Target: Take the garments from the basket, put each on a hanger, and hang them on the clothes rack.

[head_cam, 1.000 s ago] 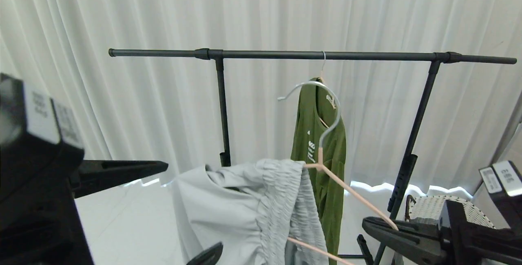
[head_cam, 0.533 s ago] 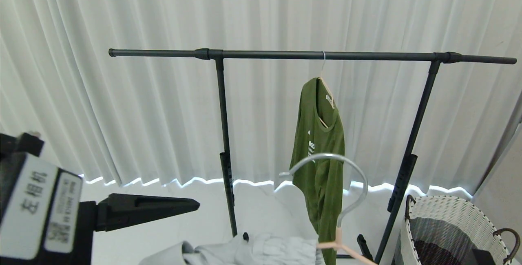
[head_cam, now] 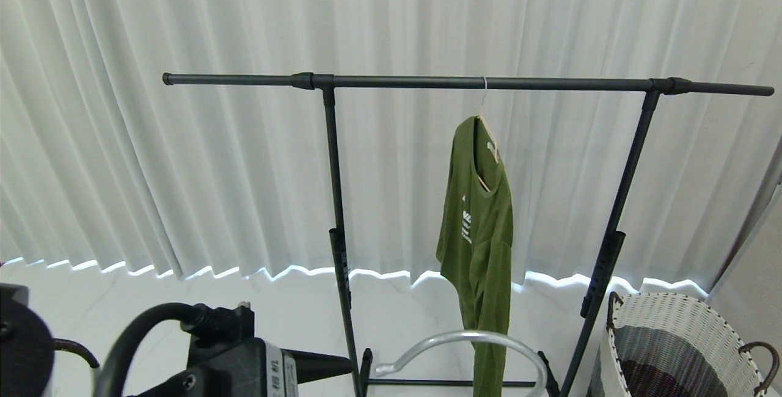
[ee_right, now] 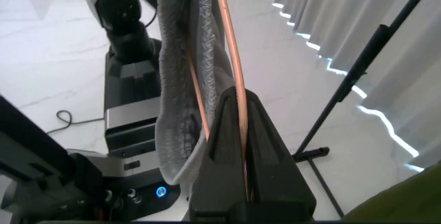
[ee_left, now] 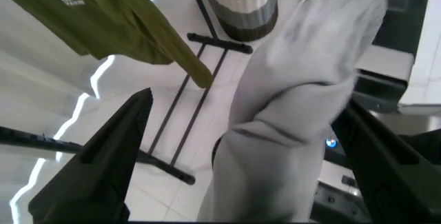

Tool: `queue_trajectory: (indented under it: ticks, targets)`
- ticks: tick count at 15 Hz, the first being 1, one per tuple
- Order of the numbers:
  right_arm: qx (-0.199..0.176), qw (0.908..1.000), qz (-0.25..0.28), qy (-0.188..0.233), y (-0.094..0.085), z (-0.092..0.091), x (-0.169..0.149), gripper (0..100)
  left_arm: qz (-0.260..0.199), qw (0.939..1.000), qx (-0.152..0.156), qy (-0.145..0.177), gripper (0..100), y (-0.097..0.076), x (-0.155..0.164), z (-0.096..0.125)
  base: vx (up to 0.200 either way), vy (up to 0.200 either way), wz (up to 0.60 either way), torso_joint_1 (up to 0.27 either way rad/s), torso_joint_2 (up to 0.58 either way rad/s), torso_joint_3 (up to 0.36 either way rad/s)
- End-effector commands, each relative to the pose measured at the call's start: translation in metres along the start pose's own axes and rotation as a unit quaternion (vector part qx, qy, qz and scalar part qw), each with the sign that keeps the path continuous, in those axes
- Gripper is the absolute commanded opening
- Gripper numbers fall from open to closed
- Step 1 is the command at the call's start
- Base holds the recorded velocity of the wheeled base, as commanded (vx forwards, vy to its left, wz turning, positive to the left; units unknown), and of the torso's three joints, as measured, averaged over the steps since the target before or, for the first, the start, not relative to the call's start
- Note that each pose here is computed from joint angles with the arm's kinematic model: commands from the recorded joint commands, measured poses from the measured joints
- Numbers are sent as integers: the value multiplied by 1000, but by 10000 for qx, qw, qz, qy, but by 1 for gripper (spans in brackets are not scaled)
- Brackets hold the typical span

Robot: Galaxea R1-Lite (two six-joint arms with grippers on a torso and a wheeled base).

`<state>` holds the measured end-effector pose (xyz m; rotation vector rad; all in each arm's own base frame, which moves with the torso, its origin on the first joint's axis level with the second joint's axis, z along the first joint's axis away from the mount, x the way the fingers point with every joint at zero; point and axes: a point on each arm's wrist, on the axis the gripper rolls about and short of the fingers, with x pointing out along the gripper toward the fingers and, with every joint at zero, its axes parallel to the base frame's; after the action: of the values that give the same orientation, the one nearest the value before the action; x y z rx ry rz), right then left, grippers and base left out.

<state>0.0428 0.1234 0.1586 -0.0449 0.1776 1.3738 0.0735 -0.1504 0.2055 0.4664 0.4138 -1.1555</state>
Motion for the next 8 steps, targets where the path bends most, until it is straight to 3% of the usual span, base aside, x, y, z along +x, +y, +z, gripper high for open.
queue_trajectory:
  ticks: [1, 4, 5, 8]
  targets:
    - [-21, 10000, 89, 6, 2, 1, 1, 0, -27, 9999, -39, 164, 100, 1, 7, -4, 0, 0, 0, 0, 0, 0]
    - [-23, 10000, 90, -9, 2, 2, 2, 0, -158, 9997, -40, 194, 100, 1, 9, -5, 0, 0, 0, 0, 0, 0]
    - [-24, 10000, 83, -17, 2, 2, 2, 0, -159, 9997, -32, 194, 0, 1, 9, -5, 0, 0, 0, 0, 0, 0]
    - [-29, 10000, 77, -48, 2, 3, 2, 0, -166, 9996, -34, 231, 0, 0, 10, -8, 0, 0, 0, 0, 0, 0]
